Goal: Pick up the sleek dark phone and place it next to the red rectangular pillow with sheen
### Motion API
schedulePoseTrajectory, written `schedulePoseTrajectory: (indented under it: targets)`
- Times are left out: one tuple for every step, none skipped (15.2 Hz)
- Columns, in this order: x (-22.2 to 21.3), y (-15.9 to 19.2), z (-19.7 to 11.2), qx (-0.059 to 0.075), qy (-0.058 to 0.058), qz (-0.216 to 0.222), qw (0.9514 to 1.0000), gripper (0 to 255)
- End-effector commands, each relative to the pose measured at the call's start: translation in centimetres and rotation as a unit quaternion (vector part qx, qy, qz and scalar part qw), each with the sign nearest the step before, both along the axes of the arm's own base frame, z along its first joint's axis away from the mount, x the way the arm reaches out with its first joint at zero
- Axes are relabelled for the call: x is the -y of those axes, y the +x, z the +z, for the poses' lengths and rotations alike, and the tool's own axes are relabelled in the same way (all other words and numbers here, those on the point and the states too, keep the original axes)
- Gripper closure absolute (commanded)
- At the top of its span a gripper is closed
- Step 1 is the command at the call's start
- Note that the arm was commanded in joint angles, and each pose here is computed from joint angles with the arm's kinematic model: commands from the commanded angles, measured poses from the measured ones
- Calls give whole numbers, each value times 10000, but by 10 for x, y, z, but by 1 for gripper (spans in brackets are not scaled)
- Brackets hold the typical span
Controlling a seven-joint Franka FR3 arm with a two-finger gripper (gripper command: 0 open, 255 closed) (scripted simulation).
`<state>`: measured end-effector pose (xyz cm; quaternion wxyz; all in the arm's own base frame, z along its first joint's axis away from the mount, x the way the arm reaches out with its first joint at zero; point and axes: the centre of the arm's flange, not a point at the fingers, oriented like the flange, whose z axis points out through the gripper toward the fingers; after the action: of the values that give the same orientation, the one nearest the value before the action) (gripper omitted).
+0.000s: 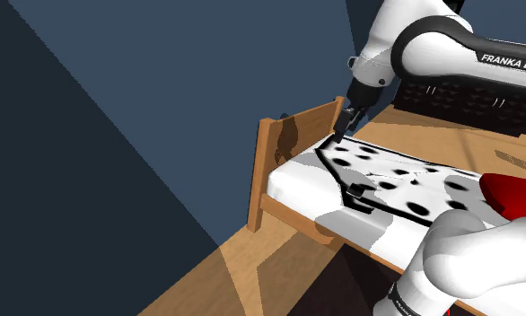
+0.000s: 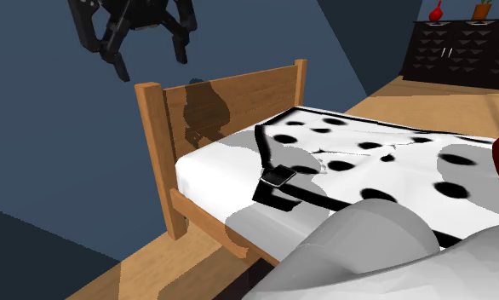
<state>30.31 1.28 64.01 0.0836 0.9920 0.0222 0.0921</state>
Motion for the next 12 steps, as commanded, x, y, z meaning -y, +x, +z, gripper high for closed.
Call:
schedulePoseTrajectory:
  targets:
    - [0, 0, 0, 0, 0, 0, 10000, 0]
    - [8, 5, -8, 21, 20, -213, 9998, 0]
    - [17, 10, -17, 43, 40, -426, 9991, 0]
    - [26, 15, -25, 64, 59, -639, 9979, 0]
    - [35, 19, -33, 86, 79, -852, 9963, 0]
    - [44, 23, -42, 107, 99, -1064, 9942, 0]
    - [53, 27, -50, 128, 119, -1276, 9917, 0]
    - [62, 30, -59, 149, 138, -1487, 9887, 0]
    - [71, 33, -67, 170, 158, -1698, 9852, 0]
    - [81, 35, -76, 192, 177, -1907, 9813, 0]
    - [90, 37, -84, 212, 197, -2116, 9769, 0]
    - [100, 39, -93, 233, 216, -2324, 9721, 0]
